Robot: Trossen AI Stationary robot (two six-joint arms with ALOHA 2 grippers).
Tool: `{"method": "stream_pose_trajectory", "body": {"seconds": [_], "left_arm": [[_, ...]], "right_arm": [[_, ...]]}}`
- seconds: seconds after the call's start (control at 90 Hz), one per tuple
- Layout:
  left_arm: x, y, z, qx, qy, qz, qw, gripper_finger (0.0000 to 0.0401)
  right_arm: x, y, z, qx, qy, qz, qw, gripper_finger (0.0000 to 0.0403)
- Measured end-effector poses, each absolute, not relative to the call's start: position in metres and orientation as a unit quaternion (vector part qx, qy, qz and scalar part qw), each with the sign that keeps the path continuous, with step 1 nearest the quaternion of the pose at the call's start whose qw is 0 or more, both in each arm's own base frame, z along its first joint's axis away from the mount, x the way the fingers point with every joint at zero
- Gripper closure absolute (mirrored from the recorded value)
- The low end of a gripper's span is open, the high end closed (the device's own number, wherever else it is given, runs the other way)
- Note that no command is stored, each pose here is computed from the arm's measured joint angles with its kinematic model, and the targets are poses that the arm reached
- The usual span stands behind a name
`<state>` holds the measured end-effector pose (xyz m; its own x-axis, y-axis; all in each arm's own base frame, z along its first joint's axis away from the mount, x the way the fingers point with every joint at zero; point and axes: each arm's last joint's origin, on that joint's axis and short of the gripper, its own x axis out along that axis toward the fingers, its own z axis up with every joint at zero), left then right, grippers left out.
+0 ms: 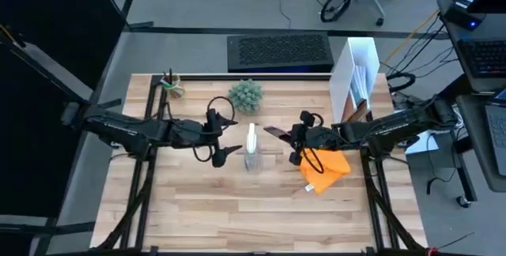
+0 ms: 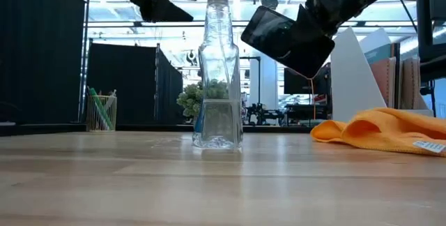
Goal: Apply microfiber cloth
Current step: Spray the front of the cellphone using the spray bottle
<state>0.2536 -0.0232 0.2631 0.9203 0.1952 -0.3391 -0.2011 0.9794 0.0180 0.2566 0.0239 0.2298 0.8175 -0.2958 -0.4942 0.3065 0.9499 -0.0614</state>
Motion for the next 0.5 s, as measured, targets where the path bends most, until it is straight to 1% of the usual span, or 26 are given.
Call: {"method": "stream_pose_trajectory", "body": {"seconds": [0.144,0.267,0.411,0.5], "left_arm": [[0.264,-0.027,0.265,-0.018,0.151,0.045,0.987,0.0009],[0.269,-0.028,0.260,0.006,0.154,0.039,0.987,0.0009],[0.277,-0.025,0.258,0.036,0.140,0.043,0.989,0.0009],[0.282,-0.025,0.256,0.041,0.126,0.030,0.991,0.0009]], "right_arm": [[0.257,0.024,0.230,0.009,0.258,-0.157,0.953,0.0390],[0.257,0.024,0.230,0.009,0.258,-0.158,0.953,0.0390],[0.257,0.024,0.230,0.009,0.258,-0.158,0.953,0.0390],[0.257,0.024,0.230,0.011,0.258,-0.158,0.953,0.0390]]}}
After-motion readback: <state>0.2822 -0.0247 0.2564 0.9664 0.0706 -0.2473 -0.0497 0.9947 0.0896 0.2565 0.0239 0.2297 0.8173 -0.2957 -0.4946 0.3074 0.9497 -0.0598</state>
